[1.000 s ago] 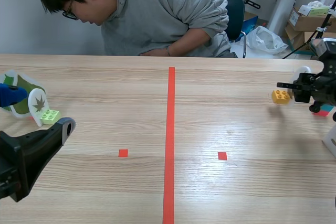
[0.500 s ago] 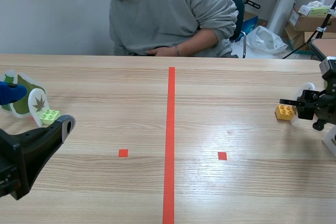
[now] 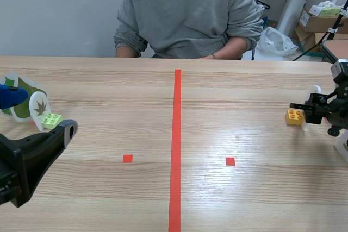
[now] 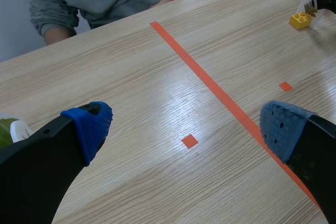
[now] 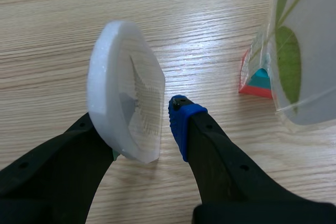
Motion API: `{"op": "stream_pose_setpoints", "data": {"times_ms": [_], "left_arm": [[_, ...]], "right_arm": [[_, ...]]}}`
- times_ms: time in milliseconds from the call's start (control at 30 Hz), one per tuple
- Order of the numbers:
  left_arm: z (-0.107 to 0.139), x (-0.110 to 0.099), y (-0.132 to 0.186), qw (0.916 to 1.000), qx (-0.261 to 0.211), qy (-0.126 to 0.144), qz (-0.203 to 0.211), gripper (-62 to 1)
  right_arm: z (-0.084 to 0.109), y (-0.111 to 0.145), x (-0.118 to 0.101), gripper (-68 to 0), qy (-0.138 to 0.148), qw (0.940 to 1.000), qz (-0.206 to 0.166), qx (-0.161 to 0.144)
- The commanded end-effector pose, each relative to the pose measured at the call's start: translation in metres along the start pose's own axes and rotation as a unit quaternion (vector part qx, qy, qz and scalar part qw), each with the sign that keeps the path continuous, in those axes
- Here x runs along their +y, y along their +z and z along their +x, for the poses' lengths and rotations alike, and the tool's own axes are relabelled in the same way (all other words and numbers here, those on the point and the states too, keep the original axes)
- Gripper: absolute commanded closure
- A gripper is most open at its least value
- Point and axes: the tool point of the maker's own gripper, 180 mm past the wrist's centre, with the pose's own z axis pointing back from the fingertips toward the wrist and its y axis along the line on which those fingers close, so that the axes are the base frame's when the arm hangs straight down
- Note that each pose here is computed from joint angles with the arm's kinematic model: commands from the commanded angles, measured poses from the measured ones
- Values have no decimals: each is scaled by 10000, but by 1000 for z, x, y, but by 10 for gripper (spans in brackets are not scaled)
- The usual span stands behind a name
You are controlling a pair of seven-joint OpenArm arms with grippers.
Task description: Do the leaf sorting experiment
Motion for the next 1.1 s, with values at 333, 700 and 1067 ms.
{"op": "stream_pose_setpoints", "data": {"times_ms": [333,700,1067], "left_arm": [[6,-1,1,9999,-109,43,3,-602],[6,-1,1,9999,-109,43,3,-602],[6,-1,1,9999,-109,43,3,-602]], "right_arm": [[41,7,5,-180,191,9991,86,-371],[73,41,17,-281,571,9949,317,-764],[88,106,41,-493,1577,9754,959,-1210]]}}
